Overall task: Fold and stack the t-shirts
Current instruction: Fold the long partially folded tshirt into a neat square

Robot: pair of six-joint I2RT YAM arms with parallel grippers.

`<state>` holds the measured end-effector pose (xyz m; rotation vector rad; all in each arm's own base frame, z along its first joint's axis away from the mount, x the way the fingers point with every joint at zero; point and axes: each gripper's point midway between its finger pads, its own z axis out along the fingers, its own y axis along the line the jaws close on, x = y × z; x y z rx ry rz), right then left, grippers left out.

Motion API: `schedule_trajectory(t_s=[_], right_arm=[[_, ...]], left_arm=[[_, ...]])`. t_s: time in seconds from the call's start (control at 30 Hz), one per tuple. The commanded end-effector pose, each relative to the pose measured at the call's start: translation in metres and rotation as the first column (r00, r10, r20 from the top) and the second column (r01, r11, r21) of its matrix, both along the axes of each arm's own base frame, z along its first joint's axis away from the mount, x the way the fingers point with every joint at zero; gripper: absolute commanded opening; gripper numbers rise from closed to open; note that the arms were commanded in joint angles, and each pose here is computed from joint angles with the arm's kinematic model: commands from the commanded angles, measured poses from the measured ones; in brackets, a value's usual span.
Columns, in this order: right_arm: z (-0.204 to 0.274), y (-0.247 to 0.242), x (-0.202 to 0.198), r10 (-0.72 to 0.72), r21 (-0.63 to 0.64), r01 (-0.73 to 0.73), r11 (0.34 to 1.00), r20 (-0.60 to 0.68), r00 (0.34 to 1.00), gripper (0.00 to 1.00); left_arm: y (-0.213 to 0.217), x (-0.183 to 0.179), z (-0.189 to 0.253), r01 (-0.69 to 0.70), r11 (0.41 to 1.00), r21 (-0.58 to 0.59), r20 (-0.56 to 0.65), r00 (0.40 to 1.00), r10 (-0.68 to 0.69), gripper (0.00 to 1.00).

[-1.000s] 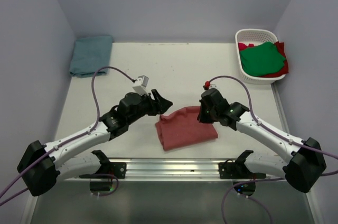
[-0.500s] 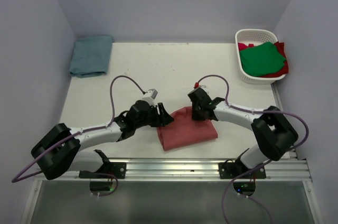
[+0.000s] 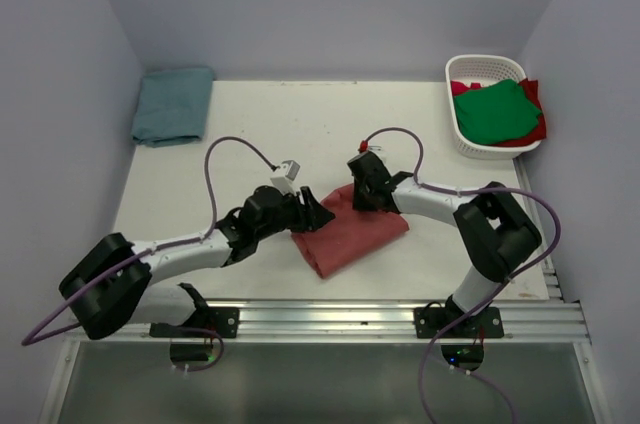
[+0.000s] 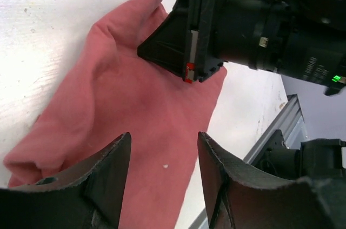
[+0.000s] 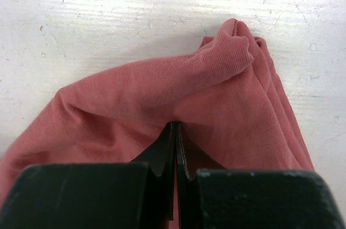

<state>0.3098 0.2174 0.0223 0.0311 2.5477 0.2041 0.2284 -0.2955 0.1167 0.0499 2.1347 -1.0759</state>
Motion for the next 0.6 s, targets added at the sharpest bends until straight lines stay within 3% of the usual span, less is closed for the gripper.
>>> schedule_trajectory(t_s=[0.0, 0.17, 0.3, 0.5, 0.57], right_arm=[[-0.010, -0.009, -0.007, -0.002, -0.023, 0.002, 1.000, -0.021, 1.000, 0.00], [-0.011, -0.008, -0.009, -0.003, -0.016, 0.003, 1.000, -0.027, 1.000, 0.00], [-0.008, -0.011, -0.010, -0.005, -0.017, 0.004, 1.000, -0.016, 1.000, 0.00], [-0.011, -0.015, -0.012, -0.012, -0.027, 0.012, 1.000, -0.017, 1.000, 0.00], [-0.013, -0.014, -0.011, -0.013, -0.027, 0.012, 1.000, -0.020, 1.000, 0.00]], left_arm=[[-0.027, 0.021, 0.012, 0.036, 0.998, -0.045, 0.088, 0.996, -0.032, 0.55], [-0.042, 0.049, -0.025, 0.008, 0.999, 0.033, 0.067, 0.998, -0.010, 0.50], [-0.019, 0.067, -0.039, -0.110, 0.984, 0.140, 0.048, 0.993, 0.104, 0.45], [0.048, 0.069, -0.061, -0.304, 0.870, 0.388, 0.048, 0.949, 0.310, 0.43], [0.067, 0.060, -0.081, -0.303, 0.840, 0.450, 0.012, 0.943, 0.333, 0.43]])
